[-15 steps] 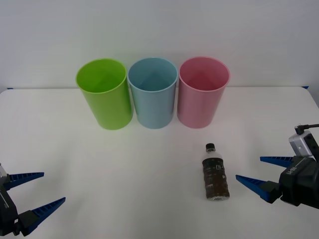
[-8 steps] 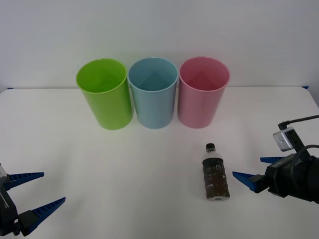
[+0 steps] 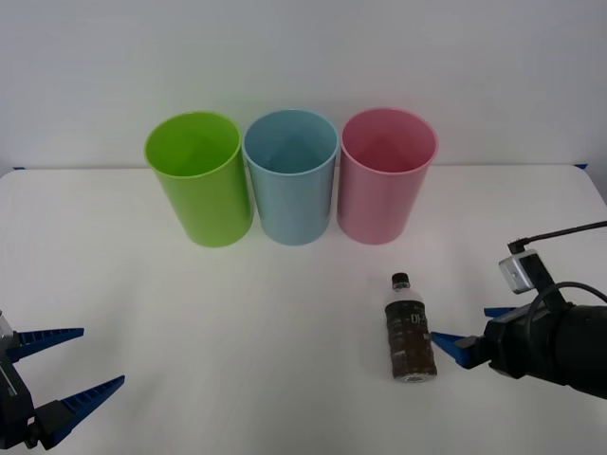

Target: Put cans in the blue bin and PET bottles in the pink bin and trash in the green bin.

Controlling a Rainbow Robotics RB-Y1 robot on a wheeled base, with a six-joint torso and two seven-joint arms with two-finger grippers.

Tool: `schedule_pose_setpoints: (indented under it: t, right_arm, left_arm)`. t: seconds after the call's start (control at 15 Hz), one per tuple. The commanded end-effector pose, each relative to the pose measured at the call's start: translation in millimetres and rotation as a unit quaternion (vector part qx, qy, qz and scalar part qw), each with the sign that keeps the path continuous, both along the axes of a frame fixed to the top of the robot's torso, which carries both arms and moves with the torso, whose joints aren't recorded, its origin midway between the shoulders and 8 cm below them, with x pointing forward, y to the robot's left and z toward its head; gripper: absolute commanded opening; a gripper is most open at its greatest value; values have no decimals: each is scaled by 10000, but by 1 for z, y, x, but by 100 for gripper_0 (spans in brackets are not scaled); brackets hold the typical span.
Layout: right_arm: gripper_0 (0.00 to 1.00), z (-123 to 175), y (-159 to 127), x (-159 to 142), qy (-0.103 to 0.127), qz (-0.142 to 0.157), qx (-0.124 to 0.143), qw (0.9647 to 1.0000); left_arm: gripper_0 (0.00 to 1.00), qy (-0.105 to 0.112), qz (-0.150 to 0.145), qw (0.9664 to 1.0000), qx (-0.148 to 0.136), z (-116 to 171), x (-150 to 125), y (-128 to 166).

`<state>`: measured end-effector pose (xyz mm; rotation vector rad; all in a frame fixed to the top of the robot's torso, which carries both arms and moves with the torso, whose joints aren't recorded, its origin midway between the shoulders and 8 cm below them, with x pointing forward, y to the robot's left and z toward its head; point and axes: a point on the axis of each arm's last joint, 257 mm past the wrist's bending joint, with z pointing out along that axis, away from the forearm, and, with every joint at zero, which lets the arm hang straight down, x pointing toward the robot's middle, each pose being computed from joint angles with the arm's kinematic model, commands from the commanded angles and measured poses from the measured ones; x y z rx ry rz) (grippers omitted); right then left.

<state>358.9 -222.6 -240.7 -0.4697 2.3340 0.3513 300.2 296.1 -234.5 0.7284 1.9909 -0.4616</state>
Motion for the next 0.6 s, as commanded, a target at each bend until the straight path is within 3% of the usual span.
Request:
schedule_pose_setpoints:
  t: [0.07,0.6]
  right_arm:
    - [100,-9,7,6,44,-77,-6,10000]
    - [100,-43,34,26,313,-362,-13,9989]
  left_arm:
    - [100,0,0,10000,0,0,0,0]
    - [100,0,0,10000,0,0,0,0]
